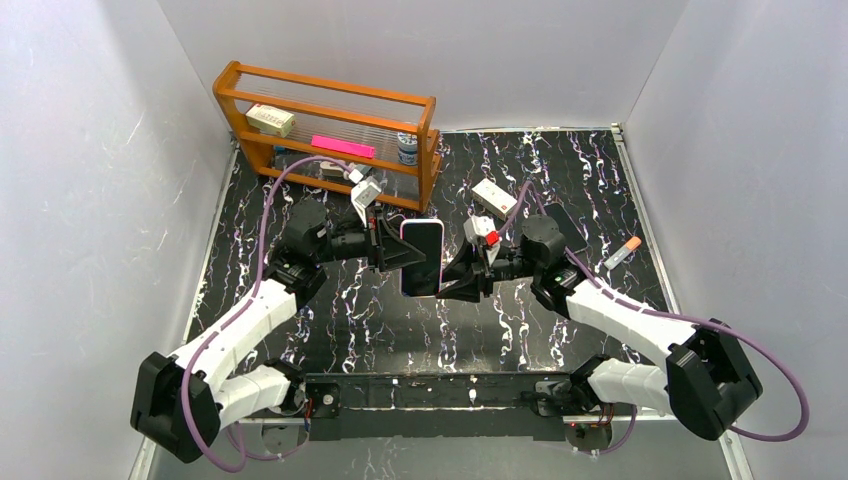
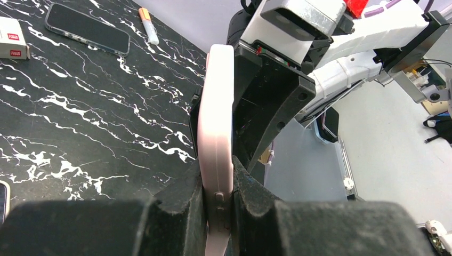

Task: Take the phone out of the phone case
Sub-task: Remove the phone case from the phone.

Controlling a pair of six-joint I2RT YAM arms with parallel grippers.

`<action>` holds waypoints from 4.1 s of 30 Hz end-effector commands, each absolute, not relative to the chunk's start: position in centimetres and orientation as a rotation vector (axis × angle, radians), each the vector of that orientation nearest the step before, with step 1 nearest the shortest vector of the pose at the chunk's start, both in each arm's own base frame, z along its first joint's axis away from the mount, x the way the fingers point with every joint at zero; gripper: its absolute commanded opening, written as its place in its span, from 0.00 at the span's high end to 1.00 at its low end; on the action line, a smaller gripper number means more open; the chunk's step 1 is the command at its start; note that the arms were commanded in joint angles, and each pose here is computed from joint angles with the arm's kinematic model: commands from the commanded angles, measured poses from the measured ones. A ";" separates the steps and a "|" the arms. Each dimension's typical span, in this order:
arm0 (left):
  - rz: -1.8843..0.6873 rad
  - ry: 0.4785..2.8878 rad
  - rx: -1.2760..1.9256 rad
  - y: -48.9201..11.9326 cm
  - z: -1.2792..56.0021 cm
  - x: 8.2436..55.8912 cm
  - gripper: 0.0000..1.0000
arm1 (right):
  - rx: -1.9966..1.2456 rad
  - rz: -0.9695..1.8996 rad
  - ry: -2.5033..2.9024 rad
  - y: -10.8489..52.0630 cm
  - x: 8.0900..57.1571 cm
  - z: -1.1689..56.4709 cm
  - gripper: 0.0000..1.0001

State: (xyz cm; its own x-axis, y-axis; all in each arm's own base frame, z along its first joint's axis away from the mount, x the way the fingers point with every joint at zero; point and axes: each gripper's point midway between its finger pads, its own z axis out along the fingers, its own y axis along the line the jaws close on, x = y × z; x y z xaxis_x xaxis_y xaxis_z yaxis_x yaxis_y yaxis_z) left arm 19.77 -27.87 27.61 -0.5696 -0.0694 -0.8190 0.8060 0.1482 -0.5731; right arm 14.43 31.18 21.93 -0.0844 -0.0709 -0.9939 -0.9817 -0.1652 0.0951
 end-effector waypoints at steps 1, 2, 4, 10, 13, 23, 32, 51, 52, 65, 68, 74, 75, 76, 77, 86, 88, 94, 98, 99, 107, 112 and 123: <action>-1.465 1.569 0.764 -27.6 30.6 19.4 1.00 | -1.334 1.401 1.143 31.5 14.1 24.1 0.57; -1.467 1.567 0.763 -27.6 30.7 19.4 1.00 | -1.338 1.399 1.148 31.6 14.2 23.9 0.58; -1.474 1.566 0.757 -27.7 30.9 19.4 1.00 | -1.348 1.392 1.164 31.7 14.4 23.2 0.60; -1.496 1.555 0.739 -27.9 31.5 19.3 1.00 | -1.391 1.398 1.175 31.8 14.4 22.2 0.74; -1.508 1.548 0.732 -28.0 31.8 19.2 1.00 | -1.410 1.389 1.166 31.9 14.5 21.9 0.85; -1.611 1.638 0.631 -28.8 31.3 19.0 1.00 | -1.441 1.196 1.126 32.2 16.9 20.6 0.99; -1.653 1.686 0.575 -29.1 30.7 18.8 1.00 | -1.502 0.989 1.049 32.6 19.5 20.4 0.99; -1.648 1.684 0.552 -29.1 30.8 18.9 1.00 | -1.467 0.914 0.959 32.3 19.9 22.9 0.99; -1.653 1.679 0.559 -29.1 30.9 18.8 1.00 | -1.447 0.928 0.963 32.3 19.8 23.2 0.99; -1.687 1.629 0.540 -29.1 30.9 18.0 1.00 | -1.051 1.267 1.029 31.6 18.3 26.7 0.74; -1.721 1.608 0.535 -29.5 31.0 17.3 1.00 | -0.970 1.338 1.012 31.5 18.2 27.8 0.70; -1.748 1.600 0.521 -30.3 30.4 16.4 1.00 | -0.860 1.430 1.020 31.4 18.3 28.9 0.67; -1.748 1.604 0.518 -30.4 30.2 16.4 1.00 | -0.844 1.440 1.015 31.4 18.3 29.2 0.66; -1.745 1.611 0.508 -30.4 29.9 16.5 1.00 | -0.830 1.446 1.011 31.3 18.3 29.5 0.64; -1.743 1.618 0.500 -30.4 29.6 16.6 1.00 | -0.820 1.453 1.004 31.2 18.2 29.8 0.63; -1.728 1.668 0.346 -30.4 28.0 18.1 1.00 | -0.779 1.571 0.967 30.8 17.0 31.5 0.57; -1.728 1.684 0.312 -30.5 27.6 18.5 1.00 | -0.766 1.597 0.970 30.8 16.9 31.7 0.58; -1.729 1.736 0.229 -30.8 26.5 19.3 1.00 | -0.723 1.682 1.017 31.0 16.9 31.8 0.65; -1.681 1.796 0.134 -30.7 24.7 20.6 0.95 | -0.678 1.733 1.070 31.0 17.0 31.4 0.80; -1.660 1.814 0.121 -30.7 24.2 20.9 0.92 | -0.664 1.738 1.097 31.1 17.2 31.1 0.85; -1.325 2.002 0.084 -29.4 20.0 23.8 0.55 | -0.467 1.715 1.370 30.5 18.6 26.6 0.99; -1.080 2.079 0.075 -27.4 18.6 25.5 0.44 | -0.373 1.694 1.557 30.4 19.0 23.3 0.99; -0.719 2.129 0.357 -27.2 18.6 24.7 0.33 | -0.060 1.499 1.938 29.9 22.6 18.1 0.99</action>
State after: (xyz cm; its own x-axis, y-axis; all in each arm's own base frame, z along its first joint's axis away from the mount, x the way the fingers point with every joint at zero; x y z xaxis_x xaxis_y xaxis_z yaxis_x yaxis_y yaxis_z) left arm 25.24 -27.64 18.88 -0.6705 -0.1747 -0.7210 0.4217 0.7098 -0.5642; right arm 20.62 29.62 15.90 -0.7950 0.2930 -0.5312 -0.4517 0.2984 0.8408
